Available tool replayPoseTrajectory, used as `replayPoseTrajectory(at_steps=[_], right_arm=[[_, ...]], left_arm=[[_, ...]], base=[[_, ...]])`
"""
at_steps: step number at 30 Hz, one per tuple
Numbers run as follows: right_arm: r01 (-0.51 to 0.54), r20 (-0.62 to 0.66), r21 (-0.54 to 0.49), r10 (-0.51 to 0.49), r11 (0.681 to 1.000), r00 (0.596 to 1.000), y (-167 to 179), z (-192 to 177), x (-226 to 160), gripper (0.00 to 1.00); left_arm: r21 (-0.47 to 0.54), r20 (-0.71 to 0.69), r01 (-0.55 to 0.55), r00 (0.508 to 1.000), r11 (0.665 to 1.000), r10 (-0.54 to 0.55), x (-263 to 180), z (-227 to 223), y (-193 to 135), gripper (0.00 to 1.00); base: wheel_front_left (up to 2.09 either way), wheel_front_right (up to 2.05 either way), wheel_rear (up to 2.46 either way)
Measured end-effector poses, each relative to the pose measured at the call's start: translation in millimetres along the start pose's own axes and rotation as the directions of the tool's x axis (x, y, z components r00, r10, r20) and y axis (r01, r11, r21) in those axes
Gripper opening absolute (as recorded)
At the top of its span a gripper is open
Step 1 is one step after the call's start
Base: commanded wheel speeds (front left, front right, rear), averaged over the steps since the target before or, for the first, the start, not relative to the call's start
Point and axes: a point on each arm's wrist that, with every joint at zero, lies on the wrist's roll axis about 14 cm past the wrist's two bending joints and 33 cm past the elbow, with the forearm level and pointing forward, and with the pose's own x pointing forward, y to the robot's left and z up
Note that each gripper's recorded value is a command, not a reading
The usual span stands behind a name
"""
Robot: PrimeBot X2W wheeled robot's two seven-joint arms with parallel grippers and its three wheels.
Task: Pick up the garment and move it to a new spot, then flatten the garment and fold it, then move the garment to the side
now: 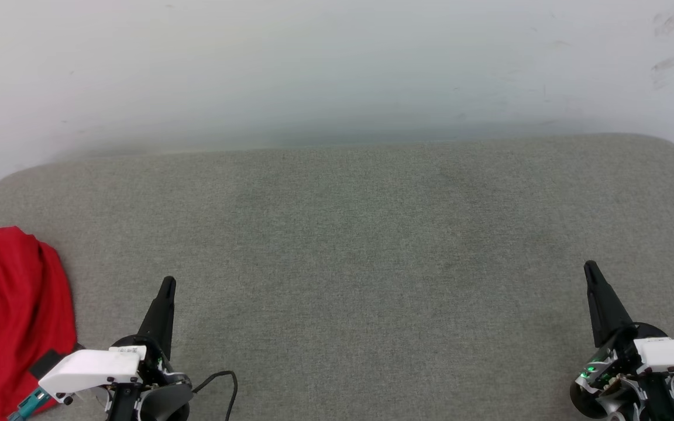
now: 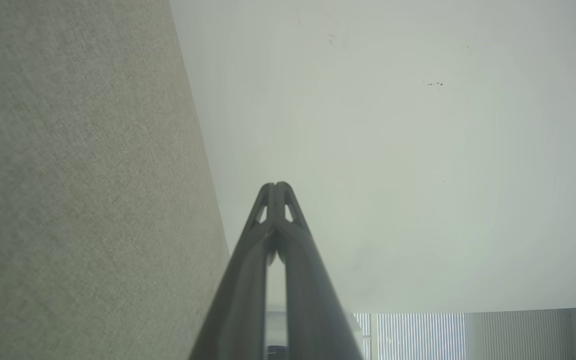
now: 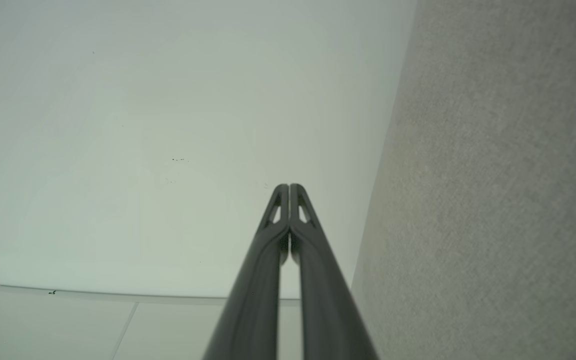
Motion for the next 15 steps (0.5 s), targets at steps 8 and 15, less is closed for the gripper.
replayPoseTrajectory(at_steps=[8, 15], right_arm=[[0.000, 0.000, 0.000, 0.000, 1.000, 1.000, 0.0, 0.0, 0.0, 0.00], [0.000, 0.000, 0.000, 0.000, 1.000, 1.000, 0.0, 0.0, 0.0, 0.00]], left_arm=[[0.000, 0.000, 0.000, 1.000, 1.000, 0.000, 0.0, 0.0, 0.0, 0.00], [0.000, 0.000, 0.000, 1.000, 1.000, 0.000, 0.0, 0.1, 0.0, 0.00]], base=[[0.00, 0.00, 0.00], [0.00, 0.00, 0.00]])
